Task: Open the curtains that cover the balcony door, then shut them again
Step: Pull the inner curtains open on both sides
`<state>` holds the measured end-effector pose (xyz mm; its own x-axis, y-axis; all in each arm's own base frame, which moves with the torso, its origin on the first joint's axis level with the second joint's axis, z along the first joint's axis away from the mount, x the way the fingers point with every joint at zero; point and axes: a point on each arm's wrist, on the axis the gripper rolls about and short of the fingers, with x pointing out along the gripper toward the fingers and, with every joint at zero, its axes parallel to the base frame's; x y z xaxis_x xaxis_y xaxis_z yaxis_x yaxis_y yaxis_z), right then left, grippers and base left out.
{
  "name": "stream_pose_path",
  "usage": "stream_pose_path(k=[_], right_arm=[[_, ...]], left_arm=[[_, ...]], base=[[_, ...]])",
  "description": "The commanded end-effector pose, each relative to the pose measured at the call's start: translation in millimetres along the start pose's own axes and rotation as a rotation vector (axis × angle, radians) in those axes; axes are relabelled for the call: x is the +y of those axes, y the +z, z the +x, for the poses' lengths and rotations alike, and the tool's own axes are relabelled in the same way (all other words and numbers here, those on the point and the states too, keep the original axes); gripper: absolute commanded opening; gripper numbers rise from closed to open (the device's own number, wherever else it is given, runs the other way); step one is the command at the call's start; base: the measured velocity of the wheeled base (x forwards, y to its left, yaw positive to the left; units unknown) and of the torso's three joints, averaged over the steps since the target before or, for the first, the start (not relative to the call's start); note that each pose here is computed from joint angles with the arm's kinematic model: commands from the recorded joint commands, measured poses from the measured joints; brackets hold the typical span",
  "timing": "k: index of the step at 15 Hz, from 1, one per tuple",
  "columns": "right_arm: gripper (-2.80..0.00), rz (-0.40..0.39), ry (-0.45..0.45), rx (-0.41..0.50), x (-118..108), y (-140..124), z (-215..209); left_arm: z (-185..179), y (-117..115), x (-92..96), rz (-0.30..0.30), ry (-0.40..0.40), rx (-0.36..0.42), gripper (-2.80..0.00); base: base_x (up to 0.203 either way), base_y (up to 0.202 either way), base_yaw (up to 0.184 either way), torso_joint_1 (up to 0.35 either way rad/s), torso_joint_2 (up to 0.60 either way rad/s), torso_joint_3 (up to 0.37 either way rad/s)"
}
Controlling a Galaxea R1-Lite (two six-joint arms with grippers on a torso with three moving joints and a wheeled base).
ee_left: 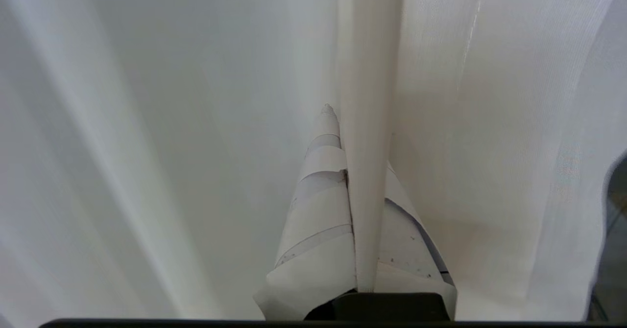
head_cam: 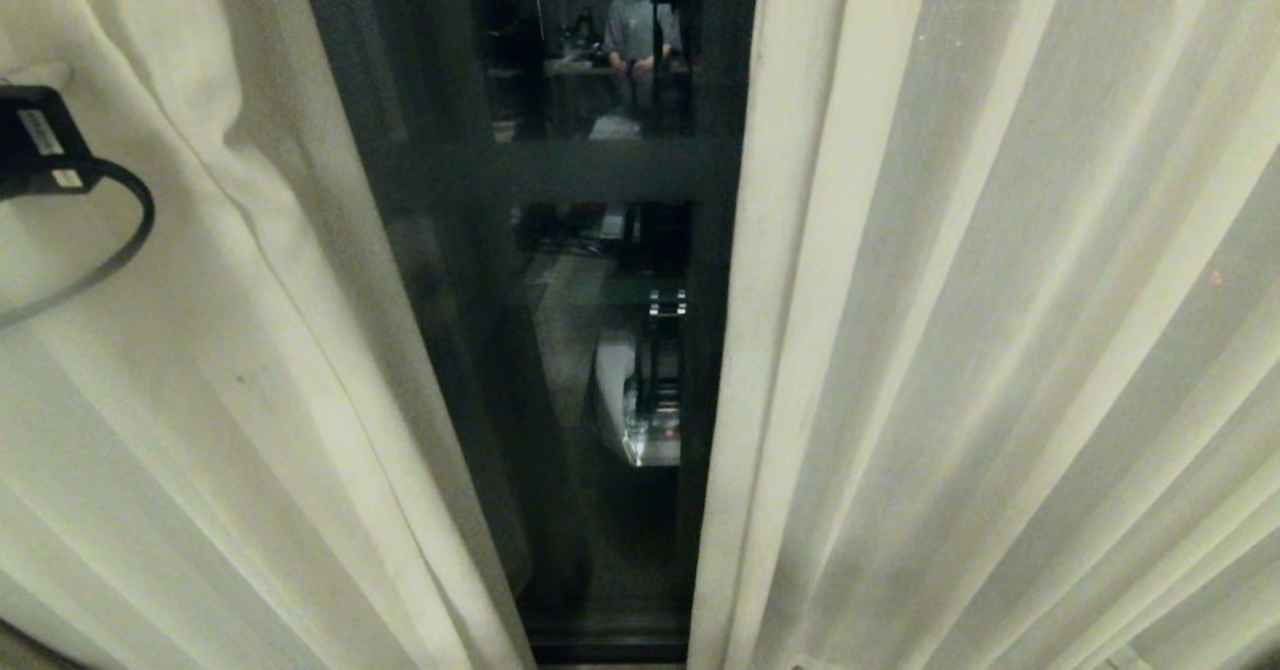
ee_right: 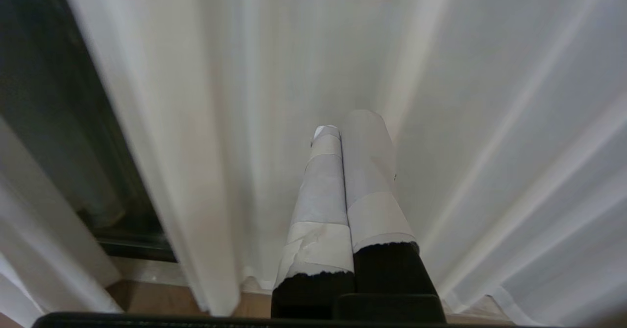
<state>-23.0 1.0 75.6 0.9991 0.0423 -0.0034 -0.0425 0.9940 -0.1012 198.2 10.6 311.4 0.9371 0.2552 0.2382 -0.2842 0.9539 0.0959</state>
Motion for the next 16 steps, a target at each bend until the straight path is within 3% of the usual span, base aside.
stream_pose_path(k=[1, 16], right_arm=[[-2.8, -0.001, 0.001, 0.001, 0.0, 0.1, 0.1], [-2.8, -0.001, 0.001, 0.001, 0.0, 0.1, 0.1]], left_arm=[[-2.7, 1.6, 1.0, 0.0, 0.003, -0.007, -2.8], [-11.3, 2.5, 3.2, -0.002, 0.005, -0.013, -2.8]], base=[[0.0, 0.189, -0.001, 0.006, 0.0, 0.003], [0.0, 0.193, 0.001, 0.002, 0.0, 0.002]])
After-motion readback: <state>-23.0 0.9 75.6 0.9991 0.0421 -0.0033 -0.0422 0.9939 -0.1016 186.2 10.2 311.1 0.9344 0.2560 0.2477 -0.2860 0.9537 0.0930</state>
